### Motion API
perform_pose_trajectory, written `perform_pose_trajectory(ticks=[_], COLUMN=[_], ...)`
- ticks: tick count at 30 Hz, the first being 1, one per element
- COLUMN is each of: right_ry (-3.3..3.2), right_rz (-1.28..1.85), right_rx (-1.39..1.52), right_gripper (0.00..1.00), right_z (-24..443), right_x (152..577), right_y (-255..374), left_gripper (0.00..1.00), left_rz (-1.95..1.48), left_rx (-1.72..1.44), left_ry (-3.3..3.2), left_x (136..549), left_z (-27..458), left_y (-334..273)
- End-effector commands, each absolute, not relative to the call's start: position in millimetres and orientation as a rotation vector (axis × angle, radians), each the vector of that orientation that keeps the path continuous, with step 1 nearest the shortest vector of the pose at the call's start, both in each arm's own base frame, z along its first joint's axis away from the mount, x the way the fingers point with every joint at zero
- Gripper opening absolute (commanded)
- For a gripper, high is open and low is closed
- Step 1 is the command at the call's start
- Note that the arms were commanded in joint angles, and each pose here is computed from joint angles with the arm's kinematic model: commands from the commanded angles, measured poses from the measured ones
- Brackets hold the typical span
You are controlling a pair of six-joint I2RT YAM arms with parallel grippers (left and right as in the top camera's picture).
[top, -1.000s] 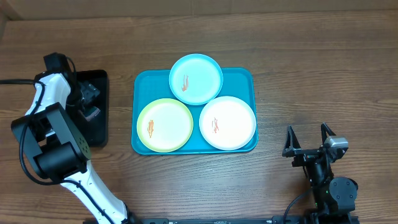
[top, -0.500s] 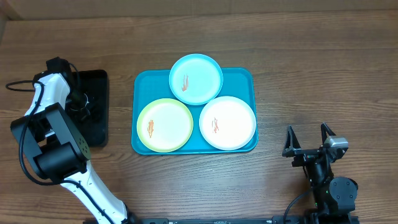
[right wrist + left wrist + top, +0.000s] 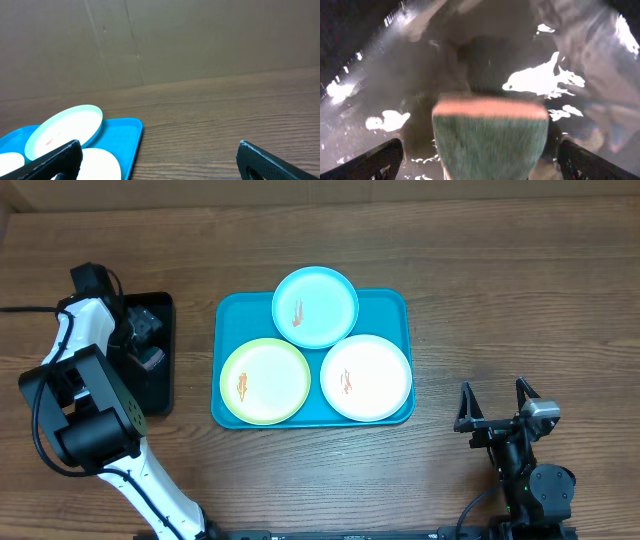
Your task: Clean dirty plates on tray and stack at the side
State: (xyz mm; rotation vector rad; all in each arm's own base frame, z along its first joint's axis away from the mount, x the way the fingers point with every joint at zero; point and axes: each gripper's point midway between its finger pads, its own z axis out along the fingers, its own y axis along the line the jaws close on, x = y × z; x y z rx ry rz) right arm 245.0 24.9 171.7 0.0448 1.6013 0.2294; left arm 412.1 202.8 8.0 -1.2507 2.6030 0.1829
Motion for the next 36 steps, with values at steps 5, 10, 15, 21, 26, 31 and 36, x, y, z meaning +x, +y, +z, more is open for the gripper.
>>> perform_pose_trajectory(ticks=[5, 10, 15, 21, 26, 31, 36], right_ry=[1.597, 1.597, 1.597, 1.597, 1.597, 1.597, 1.597], right_rz=[0.22, 0.22, 0.22, 0.22, 0.22, 0.22, 0.22], right_rx=[0.048, 0.048, 0.048, 0.048, 0.048, 0.048, 0.048], right_gripper=[1.0, 1.0, 1.0, 1.0, 1.0, 1.0, 1.0], right_z=[170.1, 170.1, 170.1, 170.1, 170.1, 170.1, 170.1], right_x=[245.4, 245.4, 245.4, 245.4, 245.4, 245.4, 245.4], right_y=[23.2, 23.2, 23.2, 23.2, 23.2, 23.2, 23.2], left_gripper=[0.41, 0.06, 1.0, 0.76, 0.07, 0.09, 1.0], left_rz=[0.252, 0.254, 0.263, 0.113, 0.065, 0.066, 0.065], left_rx=[-1.253, -1.259, -1.288, -1.337, -1.356, -1.36, -1.369], left_ry=[2.566, 2.585, 2.677, 2.831, 2.874, 2.883, 2.904], left_x=[414.7, 410.3, 389.5, 364.2, 356.5, 354.1, 349.1], left_z=[-1.7, -3.0, -7.8, -13.0, -13.2, -13.1, -12.7], left_y=[215.5, 213.5, 203.7, 172.3, 162.8, 161.8, 159.3])
